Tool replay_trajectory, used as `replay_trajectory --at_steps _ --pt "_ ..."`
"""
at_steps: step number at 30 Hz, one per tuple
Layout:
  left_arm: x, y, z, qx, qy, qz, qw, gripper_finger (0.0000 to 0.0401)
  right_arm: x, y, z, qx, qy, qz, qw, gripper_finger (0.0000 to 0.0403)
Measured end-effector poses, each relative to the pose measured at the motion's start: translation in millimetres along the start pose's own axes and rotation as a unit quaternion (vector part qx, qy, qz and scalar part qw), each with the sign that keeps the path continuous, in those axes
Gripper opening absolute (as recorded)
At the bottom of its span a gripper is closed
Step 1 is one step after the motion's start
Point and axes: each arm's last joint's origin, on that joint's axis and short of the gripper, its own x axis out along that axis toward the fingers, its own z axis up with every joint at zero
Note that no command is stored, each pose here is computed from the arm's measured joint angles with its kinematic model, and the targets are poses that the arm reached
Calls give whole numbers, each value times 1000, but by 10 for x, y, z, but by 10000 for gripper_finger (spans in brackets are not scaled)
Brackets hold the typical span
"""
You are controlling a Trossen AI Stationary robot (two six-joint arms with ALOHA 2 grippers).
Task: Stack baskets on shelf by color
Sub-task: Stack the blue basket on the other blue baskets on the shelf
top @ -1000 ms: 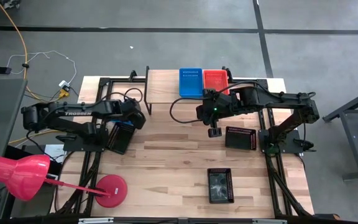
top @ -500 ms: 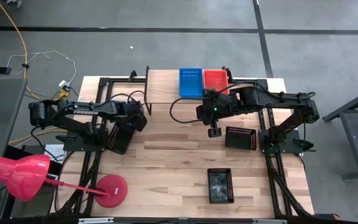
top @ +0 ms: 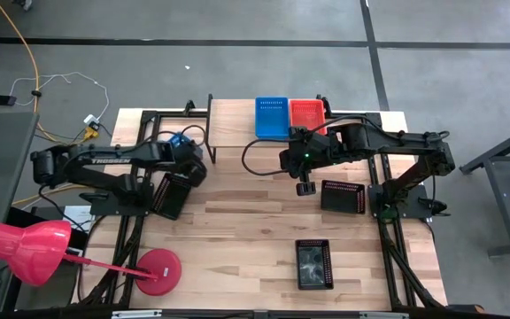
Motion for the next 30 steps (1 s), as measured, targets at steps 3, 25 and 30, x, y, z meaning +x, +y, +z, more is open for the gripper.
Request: replay_trajectory --at_steps 3,25,30 --pt "-163 7 47 1 -16 10 1000 1 0 0 0 0 0 0 1000 0" --pt "-1225 -95 451 146 -248 123 950 0 0 -4 -1 -8 2 -5 1000 0" --pt "-1272 -302 579 265 -303 83 912 0 0 -21 -6 -17 8 -28 999 0"
